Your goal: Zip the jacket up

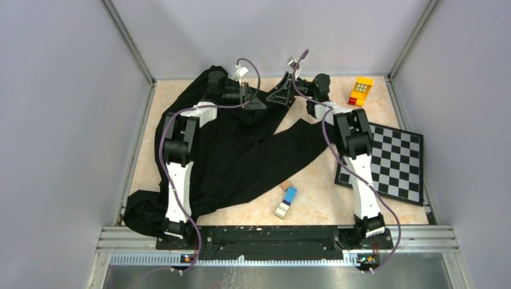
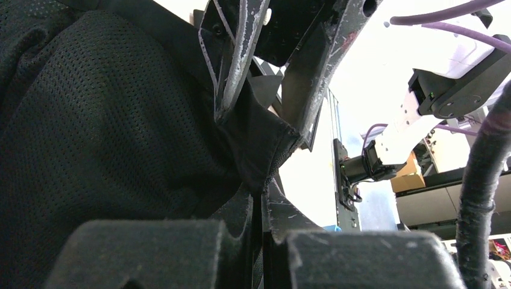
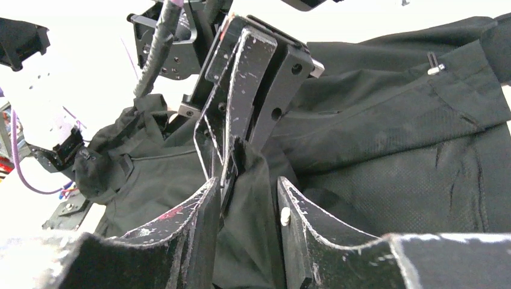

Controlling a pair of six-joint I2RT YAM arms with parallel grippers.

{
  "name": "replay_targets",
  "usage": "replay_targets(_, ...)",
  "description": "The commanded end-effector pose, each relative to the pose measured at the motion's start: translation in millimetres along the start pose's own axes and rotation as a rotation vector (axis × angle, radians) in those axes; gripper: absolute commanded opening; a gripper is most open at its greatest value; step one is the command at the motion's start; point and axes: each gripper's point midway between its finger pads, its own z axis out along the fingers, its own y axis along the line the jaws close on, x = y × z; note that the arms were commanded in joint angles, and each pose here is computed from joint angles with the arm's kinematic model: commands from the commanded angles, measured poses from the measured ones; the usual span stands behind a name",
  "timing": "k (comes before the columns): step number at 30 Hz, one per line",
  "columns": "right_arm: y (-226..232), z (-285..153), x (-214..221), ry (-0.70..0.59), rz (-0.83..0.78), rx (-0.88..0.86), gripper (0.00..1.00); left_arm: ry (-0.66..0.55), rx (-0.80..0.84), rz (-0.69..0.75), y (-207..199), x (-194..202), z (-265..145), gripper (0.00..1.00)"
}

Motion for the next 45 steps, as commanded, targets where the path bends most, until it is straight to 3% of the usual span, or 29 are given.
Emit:
replay_targets(1,8,19,-21,-0.037,-0.106,-0.027,0.39,0.003,0.042,0.083,-16,-11,-2,0.00)
replay_targets(6,5,28,-20,-0.022,-0.097,-0.030,0.24,0.002,0.037,0.086,-18,-9,-3,0.01)
replay_targets(8,6,29,-21,-0.024,-0.080,-0.031,0.03,-0.002,0.030,0.090,-19,-10,-4,0.04)
replay_targets(10,8,30,-27,-0.035,-0.040,-0.023,0.00,-0.021,-0.005,0.098,-16,-13,-6,0.19)
replay_targets(12,8,29,-35,-0.052,0.035,0.010,0.00,-0.047,-0.053,0.136,-15,-15,-11,0.46)
replay_targets(14,0,25,-39,-0.082,0.132,0.095,0.00,-0.089,-0.127,0.186,-15,-21,-19,0.63)
replay_targets(18,-6,18,-43,-0.141,0.250,0.251,0.00,-0.167,-0.279,0.253,-7,-29,-33,0.71)
replay_targets(21,-7,14,-44,-0.167,0.313,0.286,0.00,-0.203,-0.321,0.248,-2,-32,-35,0.67)
replay_targets(30,4,19,-56,-0.198,0.316,0.239,0.00,-0.159,-0.203,0.207,-9,-18,-16,0.60)
replay_targets(34,9,22,-56,-0.192,0.304,0.214,0.00,-0.165,-0.230,0.180,-1,-19,-17,0.32)
replay_targets(40,14,24,-55,-0.196,0.298,0.192,0.00,-0.185,-0.230,0.152,1,-24,-16,0.01)
replay_targets(42,14,25,-54,-0.199,0.292,0.185,0.00,-0.197,-0.222,0.162,-2,-27,-17,0.00)
replay_targets(45,15,25,-51,-0.202,0.285,0.164,0.11,-0.218,-0.212,0.168,-6,-29,-21,0.00)
